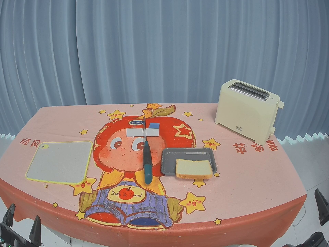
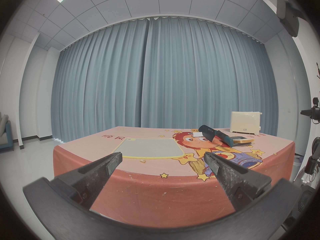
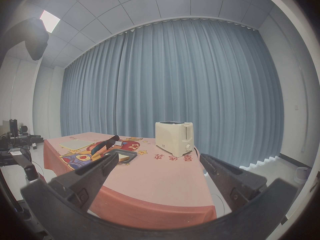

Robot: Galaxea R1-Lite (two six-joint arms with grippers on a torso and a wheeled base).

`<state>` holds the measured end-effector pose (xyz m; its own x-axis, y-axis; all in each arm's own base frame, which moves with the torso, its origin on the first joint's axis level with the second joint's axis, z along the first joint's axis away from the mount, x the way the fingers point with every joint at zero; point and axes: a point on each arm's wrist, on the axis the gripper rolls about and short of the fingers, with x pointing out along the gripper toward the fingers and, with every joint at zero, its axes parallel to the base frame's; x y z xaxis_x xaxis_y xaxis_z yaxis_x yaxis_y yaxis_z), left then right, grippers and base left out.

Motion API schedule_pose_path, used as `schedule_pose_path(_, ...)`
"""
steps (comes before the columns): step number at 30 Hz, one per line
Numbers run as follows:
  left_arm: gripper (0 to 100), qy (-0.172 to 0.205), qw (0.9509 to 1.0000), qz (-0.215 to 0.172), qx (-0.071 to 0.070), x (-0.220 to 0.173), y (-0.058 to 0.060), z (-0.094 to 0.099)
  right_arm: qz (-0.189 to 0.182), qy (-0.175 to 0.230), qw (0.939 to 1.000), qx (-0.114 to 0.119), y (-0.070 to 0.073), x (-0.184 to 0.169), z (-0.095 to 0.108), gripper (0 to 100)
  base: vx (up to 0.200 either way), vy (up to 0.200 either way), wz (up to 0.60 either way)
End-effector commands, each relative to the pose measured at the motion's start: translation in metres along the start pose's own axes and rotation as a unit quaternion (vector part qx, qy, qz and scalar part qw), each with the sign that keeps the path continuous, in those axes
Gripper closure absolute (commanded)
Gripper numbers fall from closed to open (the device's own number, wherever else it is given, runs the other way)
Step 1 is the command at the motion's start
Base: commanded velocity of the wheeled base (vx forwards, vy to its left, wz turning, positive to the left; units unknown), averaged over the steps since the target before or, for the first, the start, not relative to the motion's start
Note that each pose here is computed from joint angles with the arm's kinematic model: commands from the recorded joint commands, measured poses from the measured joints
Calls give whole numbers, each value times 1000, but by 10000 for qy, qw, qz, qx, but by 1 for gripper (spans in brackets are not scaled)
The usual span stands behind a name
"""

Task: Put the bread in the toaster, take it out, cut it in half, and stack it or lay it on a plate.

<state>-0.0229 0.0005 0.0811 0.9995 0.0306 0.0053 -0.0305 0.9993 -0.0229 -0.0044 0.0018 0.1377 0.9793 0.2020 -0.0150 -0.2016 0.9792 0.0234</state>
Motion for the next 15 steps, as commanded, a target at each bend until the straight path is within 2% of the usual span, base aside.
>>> schedule_pose_path(1, 0, 80, 10000, 2, 1, 1, 0, -5, 61, 147, 9999, -2, 0, 8, 12, 0, 0, 0, 0)
schedule_pose_path(4, 0, 80, 10000, 10, 1, 1, 0, -5, 174, 218, 9996, 40, 0, 15, 23, 0, 0, 0, 0)
schedule_pose_path(12, 0, 80, 10000, 10, 1, 1, 0, -5, 303, 401, 9987, 7, 0, 23, 28, 0, 0, 0, 0)
schedule_pose_path(15, 0, 80, 10000, 2, 1, 1, 0, -5, 422, 414, 9982, -87, 0, 25, 30, 0, 0, 0, 0)
